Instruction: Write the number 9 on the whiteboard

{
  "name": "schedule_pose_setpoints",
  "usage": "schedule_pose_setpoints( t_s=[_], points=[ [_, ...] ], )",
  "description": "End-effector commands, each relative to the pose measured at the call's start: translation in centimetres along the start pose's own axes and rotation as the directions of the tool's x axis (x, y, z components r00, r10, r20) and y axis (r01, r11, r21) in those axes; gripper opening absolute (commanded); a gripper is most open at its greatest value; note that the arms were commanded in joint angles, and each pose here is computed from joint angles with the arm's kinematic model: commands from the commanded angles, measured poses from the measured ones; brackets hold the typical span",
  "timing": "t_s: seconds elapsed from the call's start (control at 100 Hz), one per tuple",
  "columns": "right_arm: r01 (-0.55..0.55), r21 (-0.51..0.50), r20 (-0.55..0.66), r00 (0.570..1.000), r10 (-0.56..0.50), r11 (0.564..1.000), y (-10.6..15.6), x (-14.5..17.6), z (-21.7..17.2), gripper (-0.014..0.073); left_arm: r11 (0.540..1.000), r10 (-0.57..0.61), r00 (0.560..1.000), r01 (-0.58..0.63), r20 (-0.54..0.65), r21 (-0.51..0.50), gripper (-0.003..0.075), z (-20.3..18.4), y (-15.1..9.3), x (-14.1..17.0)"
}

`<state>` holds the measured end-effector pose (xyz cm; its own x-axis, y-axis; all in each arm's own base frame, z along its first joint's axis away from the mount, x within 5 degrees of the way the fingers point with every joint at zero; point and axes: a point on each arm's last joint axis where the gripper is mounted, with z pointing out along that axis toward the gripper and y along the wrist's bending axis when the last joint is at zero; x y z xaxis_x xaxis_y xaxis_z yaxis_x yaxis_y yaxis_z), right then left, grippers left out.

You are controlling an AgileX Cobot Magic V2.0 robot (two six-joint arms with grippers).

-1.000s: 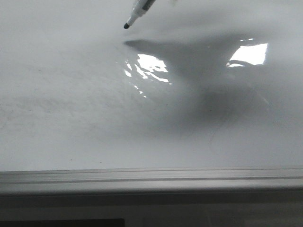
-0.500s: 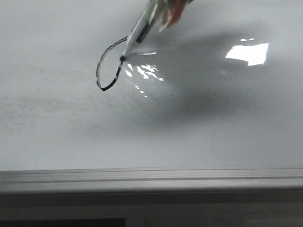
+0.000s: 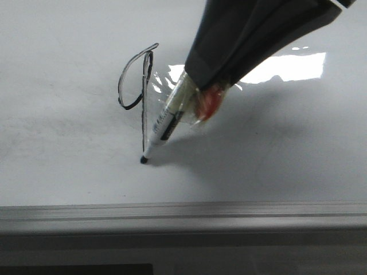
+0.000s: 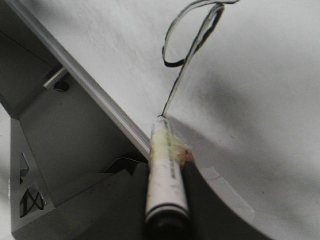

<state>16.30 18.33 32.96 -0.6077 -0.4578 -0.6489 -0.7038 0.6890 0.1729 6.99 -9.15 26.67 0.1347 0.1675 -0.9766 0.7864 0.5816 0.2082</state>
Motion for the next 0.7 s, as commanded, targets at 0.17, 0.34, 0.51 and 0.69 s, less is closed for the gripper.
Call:
schedule_pose_setpoints(
  t_s=[0.17, 0.34, 0.51, 0.69],
  points=[
    [0.070, -0.057, 0.187, 0.981, -0.058, 0.996, 2.4, -2.5, -2.4, -0.0060, 0.996, 0.059, 0.996, -0.063, 0.059, 0.070, 0.0355, 3.9, -0.7, -0.5],
    [0.051, -0.095, 0.191, 0.981, -0.033, 0.994, 2.9, -2.5, -2.5, -0.0060, 0.982, 0.107, 0.994, -0.109, 0.018, 0.156, 0.0355, 6.1, -1.8, -0.4],
    [0.038, -0.111, 0.159, 0.987, -0.020, 0.993, 3.0, -2.2, -2.4, -0.0060, 0.980, 0.100, 0.995, -0.101, 0.013, 0.174, 0.0354, 7.4, -2.1, -0.2],
    [0.031, -0.119, 0.143, 0.990, -0.013, 0.992, 3.1, -2.0, -2.4, -0.0060, 0.981, 0.088, 0.996, -0.088, 0.012, 0.175, 0.0279, 7.8, -2.2, 0.0]
  ],
)
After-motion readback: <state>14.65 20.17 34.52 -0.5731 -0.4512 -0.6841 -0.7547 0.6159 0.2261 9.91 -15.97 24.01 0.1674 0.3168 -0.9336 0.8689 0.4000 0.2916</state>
